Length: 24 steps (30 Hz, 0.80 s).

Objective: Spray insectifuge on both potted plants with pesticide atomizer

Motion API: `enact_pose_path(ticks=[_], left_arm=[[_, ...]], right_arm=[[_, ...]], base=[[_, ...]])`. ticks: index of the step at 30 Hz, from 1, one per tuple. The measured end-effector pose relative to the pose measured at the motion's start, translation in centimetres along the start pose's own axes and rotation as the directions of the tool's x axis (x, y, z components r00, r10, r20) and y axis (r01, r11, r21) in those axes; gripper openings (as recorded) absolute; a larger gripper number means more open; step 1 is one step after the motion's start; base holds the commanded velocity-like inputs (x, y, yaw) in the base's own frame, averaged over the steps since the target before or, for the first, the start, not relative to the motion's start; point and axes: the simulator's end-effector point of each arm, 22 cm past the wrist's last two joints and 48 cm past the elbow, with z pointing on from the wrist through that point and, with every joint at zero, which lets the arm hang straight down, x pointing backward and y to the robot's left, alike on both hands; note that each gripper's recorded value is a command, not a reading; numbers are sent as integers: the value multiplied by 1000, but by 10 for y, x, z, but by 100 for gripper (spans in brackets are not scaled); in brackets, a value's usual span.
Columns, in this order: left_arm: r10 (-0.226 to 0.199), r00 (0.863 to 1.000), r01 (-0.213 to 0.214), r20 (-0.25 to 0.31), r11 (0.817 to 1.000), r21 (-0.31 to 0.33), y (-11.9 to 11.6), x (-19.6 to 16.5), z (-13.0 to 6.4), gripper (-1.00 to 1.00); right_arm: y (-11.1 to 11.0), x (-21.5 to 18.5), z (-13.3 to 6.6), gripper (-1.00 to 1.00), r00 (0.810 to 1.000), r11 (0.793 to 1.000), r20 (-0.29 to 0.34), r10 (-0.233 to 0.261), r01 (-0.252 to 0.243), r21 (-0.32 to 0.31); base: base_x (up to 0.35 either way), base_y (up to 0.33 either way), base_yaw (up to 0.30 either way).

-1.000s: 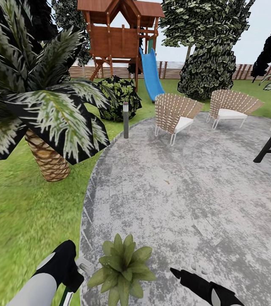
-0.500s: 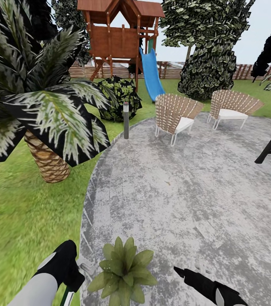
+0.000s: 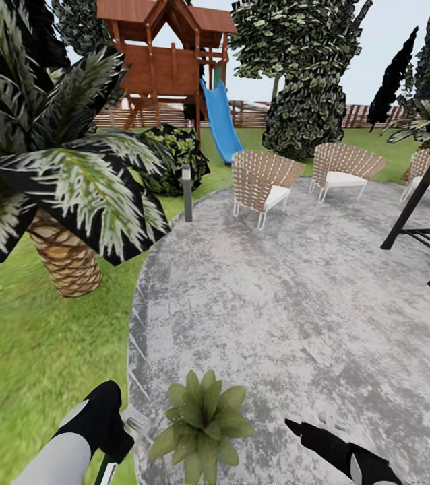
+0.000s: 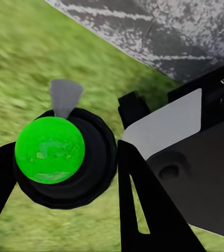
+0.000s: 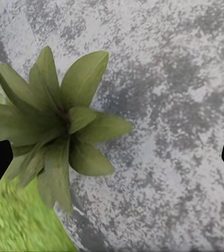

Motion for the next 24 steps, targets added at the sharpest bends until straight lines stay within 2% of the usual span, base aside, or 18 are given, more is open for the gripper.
enact_pose_path(ticks=[5,10,17,24], left_arm=[[1,1000,-1,2,1000,-1,-1,0,-2,-100],[1,1000,-1,3,1000,-1,-1,-1,-2,-100],[7,1000,-7,-3,1000,0,-3,1,-1,-100],[33,998,-31,-60,999,37,-19,17,16,-100]], right_arm=[[-2,-5,-2,100,1000,1000,10,-6,5,6],[-2,-6,-3,100,1000,1000,11,-6,6,6],[-2,-6,-3,100,1000,1000,11,-6,6,7],[-4,-5,-3,100,1000,1000,9,-5,5,11]], base=[[-14,307,-174],[-1,270,-35],[0,38,-2],[47,1,0]])
